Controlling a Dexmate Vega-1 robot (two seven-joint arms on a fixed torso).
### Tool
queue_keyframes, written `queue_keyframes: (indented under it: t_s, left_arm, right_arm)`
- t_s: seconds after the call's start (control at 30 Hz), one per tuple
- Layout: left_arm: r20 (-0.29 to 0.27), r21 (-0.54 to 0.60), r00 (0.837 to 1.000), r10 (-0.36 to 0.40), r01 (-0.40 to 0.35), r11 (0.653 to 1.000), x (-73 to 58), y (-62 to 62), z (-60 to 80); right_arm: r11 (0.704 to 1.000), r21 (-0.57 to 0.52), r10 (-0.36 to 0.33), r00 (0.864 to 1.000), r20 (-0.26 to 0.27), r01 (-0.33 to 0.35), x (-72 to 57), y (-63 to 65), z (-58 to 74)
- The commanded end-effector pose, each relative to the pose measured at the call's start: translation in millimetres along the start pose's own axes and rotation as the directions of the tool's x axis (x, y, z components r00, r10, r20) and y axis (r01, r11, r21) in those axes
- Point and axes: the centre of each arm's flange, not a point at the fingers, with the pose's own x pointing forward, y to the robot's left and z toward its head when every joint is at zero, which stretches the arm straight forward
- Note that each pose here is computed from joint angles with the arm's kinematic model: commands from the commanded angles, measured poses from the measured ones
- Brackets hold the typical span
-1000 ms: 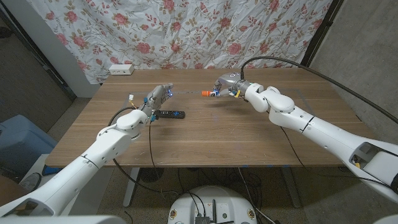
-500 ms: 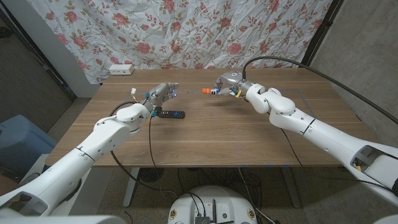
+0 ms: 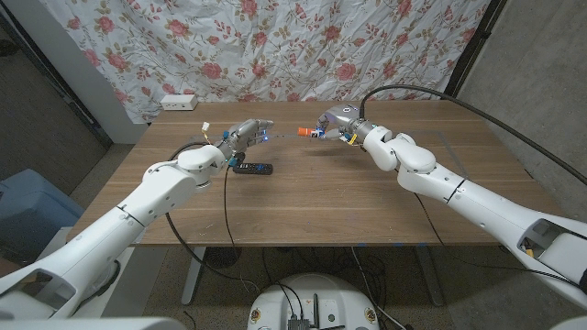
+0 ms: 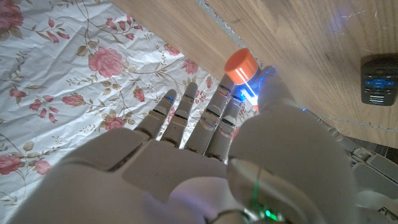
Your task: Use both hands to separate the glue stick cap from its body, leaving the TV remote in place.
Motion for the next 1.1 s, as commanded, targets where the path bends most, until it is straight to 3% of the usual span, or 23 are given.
queue_keyframes:
  t_s: [0.03,1.1]
  left_arm:
    - [0.02,0.043,0.999,-0.051,0.05,0.998,12.7,-9.4,5.2]
    - [0.028,0.19,0.994,-0.107,0.099,0.977,41.0,-25.5,17.6]
  right_arm:
    - [0.999,0.016,-0.041,0.999,-0.018,0.042,-1.1,-0.3,0.1]
    - [0.998,0.021,-0.053,0.998,-0.019,0.053,6.2,0.7,6.2]
